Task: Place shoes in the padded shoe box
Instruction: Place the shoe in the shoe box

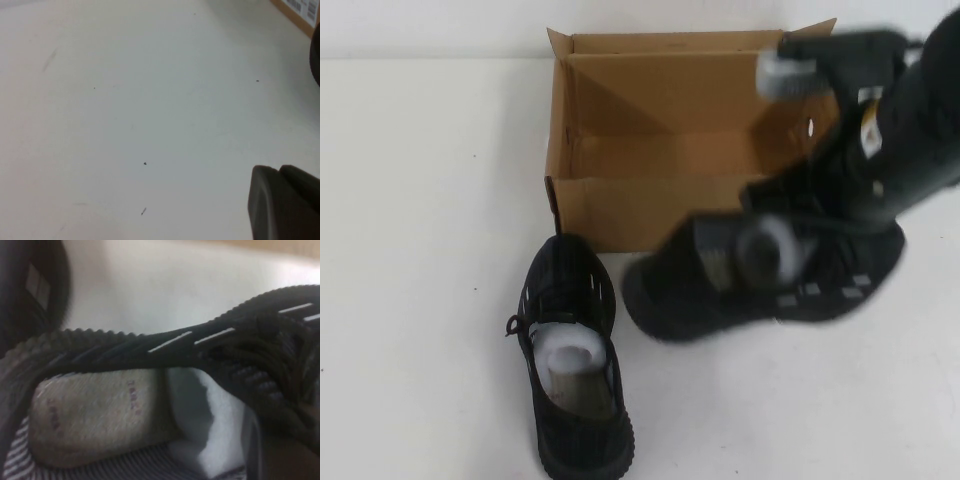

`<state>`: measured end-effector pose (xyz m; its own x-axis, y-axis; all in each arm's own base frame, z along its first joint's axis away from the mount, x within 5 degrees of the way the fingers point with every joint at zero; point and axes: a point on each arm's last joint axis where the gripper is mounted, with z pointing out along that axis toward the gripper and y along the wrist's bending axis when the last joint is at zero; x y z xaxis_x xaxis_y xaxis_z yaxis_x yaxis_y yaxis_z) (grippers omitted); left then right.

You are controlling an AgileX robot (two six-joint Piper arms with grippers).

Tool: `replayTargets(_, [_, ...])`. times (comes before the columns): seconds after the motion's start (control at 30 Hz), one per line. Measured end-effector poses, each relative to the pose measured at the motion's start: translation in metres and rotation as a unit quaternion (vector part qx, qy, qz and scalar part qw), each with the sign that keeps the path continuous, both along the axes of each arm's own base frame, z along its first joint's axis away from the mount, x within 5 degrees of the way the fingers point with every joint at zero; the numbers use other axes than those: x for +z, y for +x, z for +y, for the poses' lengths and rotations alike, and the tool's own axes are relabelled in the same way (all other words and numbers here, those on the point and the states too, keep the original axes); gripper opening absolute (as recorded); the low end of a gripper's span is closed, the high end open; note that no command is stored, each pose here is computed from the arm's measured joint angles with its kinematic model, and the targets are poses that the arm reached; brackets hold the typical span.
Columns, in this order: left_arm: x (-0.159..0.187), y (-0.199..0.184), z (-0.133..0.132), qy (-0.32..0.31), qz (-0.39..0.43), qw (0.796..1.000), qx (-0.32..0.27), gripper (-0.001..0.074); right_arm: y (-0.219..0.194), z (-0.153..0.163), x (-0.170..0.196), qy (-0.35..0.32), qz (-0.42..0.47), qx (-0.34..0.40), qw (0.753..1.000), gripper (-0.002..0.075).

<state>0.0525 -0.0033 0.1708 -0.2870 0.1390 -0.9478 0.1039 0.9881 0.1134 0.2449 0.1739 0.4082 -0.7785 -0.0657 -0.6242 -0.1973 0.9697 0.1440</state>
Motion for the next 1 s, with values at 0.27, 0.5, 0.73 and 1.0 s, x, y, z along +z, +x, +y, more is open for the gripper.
replayTargets(0.27, [0.000, 0.000, 0.000, -0.001, 0.000, 1.000, 0.000, -0.0004, 0.030, 0.008, 0.039, 0.000, -0.102, -0.029, 0.994, -0.0006])
replayTargets(0.5, [0.000, 0.000, 0.000, -0.001, 0.000, 1.000, 0.000, -0.0004, 0.083, 0.016, 0.043, 0.012, -0.127, -0.074, 0.989, -0.0006])
replayTargets(0.73, [0.000, 0.000, 0.000, -0.001, 0.000, 1.000, 0.000, -0.0004, 0.137, 0.028, 0.019, 0.033, -0.137, -0.100, 0.985, -0.0006])
replayTargets(1.0, [0.000, 0.000, 0.000, -0.001, 0.000, 1.000, 0.000, -0.0004, 0.173, 0.042, -0.006, 0.044, -0.138, -0.103, 0.984, -0.0006])
